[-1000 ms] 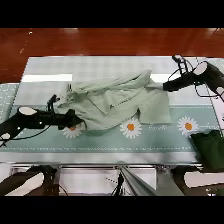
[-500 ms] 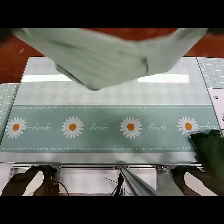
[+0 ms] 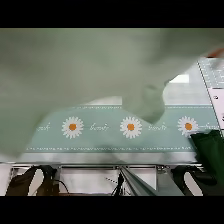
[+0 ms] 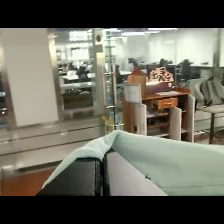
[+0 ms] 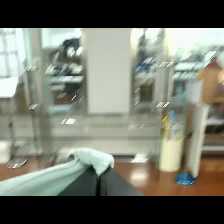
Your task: Fold the shirts.
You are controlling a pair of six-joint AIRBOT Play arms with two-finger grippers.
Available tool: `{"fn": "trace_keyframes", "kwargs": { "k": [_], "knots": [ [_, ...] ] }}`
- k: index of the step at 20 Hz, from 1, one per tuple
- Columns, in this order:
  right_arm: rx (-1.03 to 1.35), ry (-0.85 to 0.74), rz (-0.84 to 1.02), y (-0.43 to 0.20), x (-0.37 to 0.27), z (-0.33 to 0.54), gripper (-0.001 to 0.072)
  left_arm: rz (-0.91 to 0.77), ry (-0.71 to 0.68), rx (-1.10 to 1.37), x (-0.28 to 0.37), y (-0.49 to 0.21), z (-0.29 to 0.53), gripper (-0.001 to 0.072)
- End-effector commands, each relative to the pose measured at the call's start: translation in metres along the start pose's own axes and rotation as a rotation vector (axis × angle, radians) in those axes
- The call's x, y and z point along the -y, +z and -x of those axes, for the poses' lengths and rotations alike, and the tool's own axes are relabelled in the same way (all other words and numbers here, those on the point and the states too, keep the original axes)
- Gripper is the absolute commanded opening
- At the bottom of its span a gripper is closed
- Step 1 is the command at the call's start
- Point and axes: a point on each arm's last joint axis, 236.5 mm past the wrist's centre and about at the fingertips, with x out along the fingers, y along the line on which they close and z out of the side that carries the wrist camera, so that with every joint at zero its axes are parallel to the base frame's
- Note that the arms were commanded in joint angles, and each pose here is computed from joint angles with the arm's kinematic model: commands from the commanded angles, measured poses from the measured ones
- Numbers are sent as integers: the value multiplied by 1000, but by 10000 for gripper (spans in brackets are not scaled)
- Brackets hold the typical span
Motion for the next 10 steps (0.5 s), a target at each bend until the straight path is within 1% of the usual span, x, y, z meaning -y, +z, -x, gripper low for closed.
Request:
{"fn": "trace_keyframes", "kwargs": {
  "k": [1,4,7,10],
  "knots": [
    [35,-76,18,18,7,54,25,9,59,-138,4,-27,22,27],
    [-26,-82,-1,6,5,77,25,8,56,-242,11,-51,34,27],
    [-121,-184,56,-14,28,88,25,9,77,-356,10,-76,47,27],
    [-313,-232,139,-56,46,82,25,132,77,-574,9,-127,58,27]
  ]
}}
